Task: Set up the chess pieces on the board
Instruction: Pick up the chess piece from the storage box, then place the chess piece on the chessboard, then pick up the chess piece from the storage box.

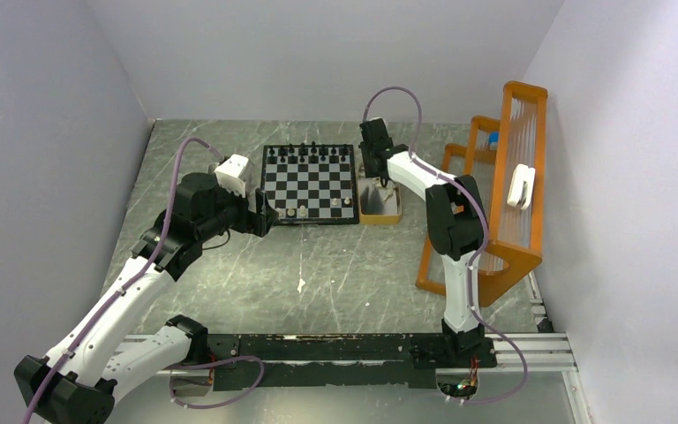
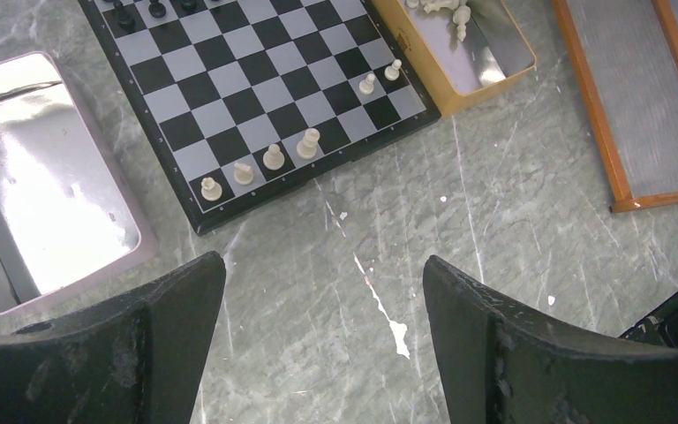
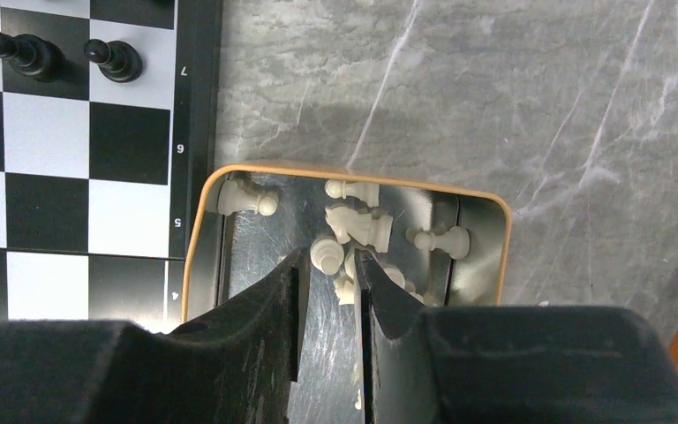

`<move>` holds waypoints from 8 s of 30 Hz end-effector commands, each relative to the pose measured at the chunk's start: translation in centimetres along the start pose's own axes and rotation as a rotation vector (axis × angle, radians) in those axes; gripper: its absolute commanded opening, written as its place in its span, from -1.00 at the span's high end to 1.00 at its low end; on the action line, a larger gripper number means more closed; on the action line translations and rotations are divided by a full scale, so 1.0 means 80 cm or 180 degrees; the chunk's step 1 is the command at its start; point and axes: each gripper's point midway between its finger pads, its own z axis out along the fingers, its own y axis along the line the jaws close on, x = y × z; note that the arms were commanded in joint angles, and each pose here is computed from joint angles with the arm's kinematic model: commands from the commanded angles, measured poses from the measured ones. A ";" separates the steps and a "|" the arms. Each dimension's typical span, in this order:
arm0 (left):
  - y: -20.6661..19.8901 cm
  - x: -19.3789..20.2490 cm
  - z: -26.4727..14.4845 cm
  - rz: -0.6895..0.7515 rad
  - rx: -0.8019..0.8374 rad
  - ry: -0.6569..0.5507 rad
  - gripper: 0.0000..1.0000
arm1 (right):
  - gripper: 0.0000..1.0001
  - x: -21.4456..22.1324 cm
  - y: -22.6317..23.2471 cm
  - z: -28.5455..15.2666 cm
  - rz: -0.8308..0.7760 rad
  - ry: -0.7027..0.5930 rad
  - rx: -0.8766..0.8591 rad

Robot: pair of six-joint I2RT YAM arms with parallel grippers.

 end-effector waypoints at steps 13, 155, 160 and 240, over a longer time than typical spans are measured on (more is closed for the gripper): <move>0.005 -0.005 -0.001 0.0009 -0.0045 -0.0020 -0.74 | 0.47 0.007 0.001 0.023 0.0033 0.0026 -0.0012; 0.013 -0.008 -0.004 -0.0024 -0.0135 -0.0067 -0.73 | 0.67 0.067 0.204 -0.063 -0.0527 0.0147 -0.0666; 0.013 -0.007 -0.004 -0.0022 -0.0141 -0.0064 -0.73 | 0.67 0.068 0.204 -0.060 -0.0534 0.0157 -0.0657; 0.013 -0.005 -0.001 -0.0020 -0.0115 -0.0032 -0.72 | 0.41 -0.014 -0.023 -0.003 -0.0087 -0.0072 0.0228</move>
